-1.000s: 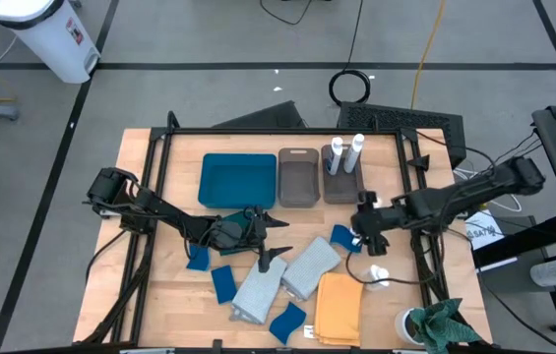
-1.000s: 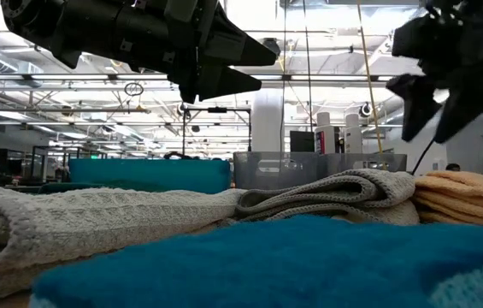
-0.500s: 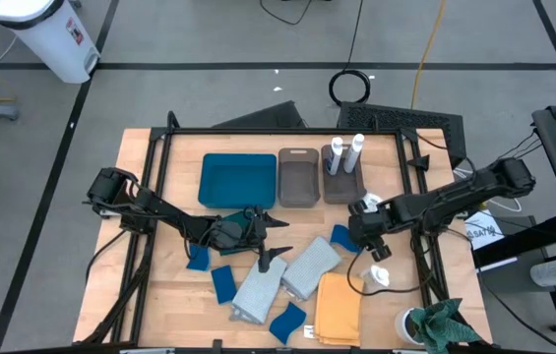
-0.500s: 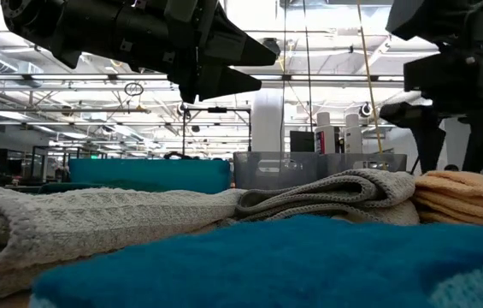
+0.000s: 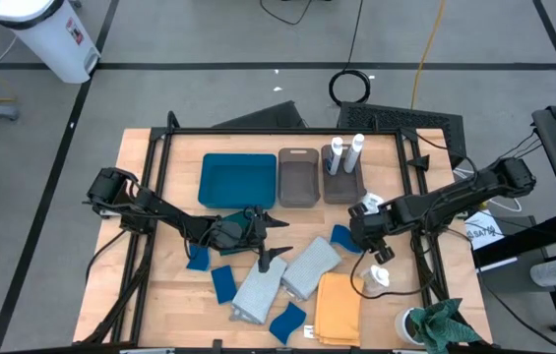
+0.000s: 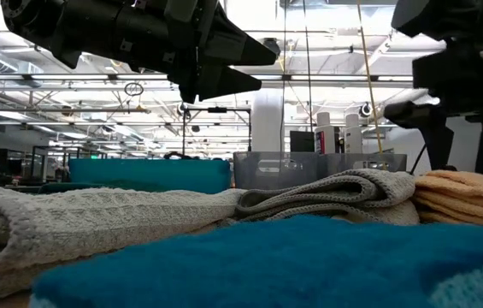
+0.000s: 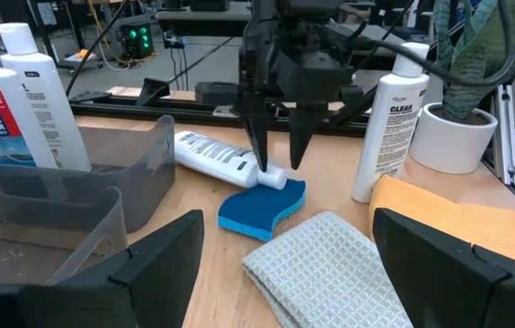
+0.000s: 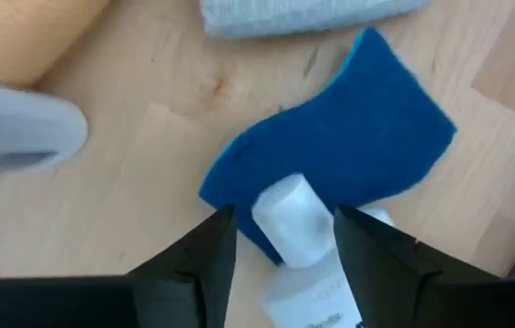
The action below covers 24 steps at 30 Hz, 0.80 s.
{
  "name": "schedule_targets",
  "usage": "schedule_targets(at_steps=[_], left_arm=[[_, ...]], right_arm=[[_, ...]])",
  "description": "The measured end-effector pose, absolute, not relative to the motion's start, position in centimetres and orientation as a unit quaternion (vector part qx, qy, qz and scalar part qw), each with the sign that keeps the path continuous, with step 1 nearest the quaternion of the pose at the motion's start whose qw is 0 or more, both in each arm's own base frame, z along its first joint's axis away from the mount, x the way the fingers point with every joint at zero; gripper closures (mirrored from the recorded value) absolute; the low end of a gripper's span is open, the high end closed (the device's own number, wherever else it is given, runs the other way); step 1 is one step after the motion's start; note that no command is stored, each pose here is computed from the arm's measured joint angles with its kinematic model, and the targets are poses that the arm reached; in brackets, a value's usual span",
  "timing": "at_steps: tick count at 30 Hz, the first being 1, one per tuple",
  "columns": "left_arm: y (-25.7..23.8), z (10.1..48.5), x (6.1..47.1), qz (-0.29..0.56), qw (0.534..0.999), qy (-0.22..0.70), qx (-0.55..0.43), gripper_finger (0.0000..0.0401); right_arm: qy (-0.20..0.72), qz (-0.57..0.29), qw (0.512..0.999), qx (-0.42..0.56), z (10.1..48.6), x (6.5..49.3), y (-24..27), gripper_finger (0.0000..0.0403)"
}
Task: Pick & Place Kitchen Items
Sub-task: Put the white plastic restorer bottle into the right black bin
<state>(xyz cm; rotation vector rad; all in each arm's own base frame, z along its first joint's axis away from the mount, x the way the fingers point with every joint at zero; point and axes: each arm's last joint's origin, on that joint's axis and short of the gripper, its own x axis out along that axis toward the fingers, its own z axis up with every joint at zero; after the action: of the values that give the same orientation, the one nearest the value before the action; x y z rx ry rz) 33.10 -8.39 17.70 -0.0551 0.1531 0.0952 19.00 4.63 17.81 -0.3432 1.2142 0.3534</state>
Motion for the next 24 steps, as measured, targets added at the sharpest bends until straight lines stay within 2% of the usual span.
schedule_targets(at_steps=[6, 12, 18, 24], left_arm=[[-8.4, 17.7, 33.1, 0.048, 0.996, 0.077, -0.027, 0.0077], [-8.4, 17.7, 33.1, 0.047, 0.996, 0.077, -0.027, 0.0077], [-8.4, 17.7, 33.1, 0.048, 0.996, 0.077, -0.028, 0.0077], [-8.4, 17.7, 33.1, 0.048, 0.996, 0.077, -0.027, 0.0077]], right_arm=[[0.564, 0.158, 0.788, -0.192, 16.4, 18.6, 4.4, 0.0219], [0.563, 0.152, 0.783, -0.217, 15.4, 18.2, 4.2, 0.0244], [0.557, 0.153, 0.786, -0.221, 15.4, 18.3, 4.2, 0.0279], [0.529, 0.096, 0.804, -0.253, 16.8, 19.5, 4.1, 0.0271]])
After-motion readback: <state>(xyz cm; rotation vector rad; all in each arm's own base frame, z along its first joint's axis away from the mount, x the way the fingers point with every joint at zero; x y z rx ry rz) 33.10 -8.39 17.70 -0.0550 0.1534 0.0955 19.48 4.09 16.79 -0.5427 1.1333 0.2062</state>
